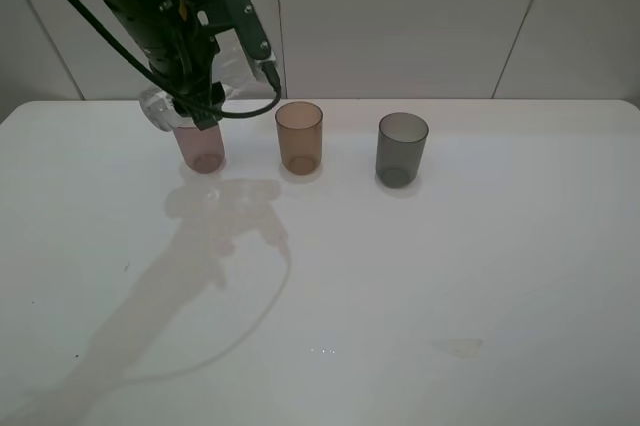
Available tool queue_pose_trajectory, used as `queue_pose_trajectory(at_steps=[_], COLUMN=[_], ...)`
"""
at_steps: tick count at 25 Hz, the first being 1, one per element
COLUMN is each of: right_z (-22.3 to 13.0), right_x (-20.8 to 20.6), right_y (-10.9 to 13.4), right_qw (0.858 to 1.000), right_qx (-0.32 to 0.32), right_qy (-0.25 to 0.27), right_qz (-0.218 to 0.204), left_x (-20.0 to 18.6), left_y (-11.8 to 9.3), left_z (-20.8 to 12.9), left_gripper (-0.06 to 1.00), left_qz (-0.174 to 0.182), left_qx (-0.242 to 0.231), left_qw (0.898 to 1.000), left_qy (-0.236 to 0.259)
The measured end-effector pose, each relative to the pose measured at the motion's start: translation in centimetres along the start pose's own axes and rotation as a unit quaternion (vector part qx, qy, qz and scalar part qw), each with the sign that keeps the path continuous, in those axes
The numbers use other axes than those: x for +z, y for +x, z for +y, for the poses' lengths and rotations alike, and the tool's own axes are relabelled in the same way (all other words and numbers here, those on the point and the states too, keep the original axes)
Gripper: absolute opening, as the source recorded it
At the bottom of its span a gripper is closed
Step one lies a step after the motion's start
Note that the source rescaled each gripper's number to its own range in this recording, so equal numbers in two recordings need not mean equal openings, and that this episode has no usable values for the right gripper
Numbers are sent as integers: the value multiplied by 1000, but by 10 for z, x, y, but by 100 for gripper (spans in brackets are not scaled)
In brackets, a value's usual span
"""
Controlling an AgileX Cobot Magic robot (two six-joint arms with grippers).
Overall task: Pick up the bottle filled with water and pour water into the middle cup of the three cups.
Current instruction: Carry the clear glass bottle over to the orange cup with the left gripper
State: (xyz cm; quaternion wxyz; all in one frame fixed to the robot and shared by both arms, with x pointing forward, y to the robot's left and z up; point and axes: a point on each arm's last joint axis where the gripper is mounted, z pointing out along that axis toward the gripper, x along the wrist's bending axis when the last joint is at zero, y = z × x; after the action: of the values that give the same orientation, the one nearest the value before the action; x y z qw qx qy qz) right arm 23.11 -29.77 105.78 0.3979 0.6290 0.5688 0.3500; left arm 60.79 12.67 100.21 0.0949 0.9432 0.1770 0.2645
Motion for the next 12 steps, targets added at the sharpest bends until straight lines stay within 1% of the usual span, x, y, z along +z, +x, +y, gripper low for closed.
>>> queue_pose_trajectory(at_steps=[3,7,12], right_z=[0,0,0], right_x=[0,0,0], right_y=[0,0,0], right_qw=[1000,1000,1000], right_qx=[0,0,0], right_qy=[0,0,0], right_qz=[0,0,0], left_x=[5,8,19], left_y=[0,2,3], left_z=[8,14,11], left_gripper=[1,1,1], left_qz=[1,18,35], left_qx=[28,65,106], left_qw=[999,997,991], left_qy=[26,45,72])
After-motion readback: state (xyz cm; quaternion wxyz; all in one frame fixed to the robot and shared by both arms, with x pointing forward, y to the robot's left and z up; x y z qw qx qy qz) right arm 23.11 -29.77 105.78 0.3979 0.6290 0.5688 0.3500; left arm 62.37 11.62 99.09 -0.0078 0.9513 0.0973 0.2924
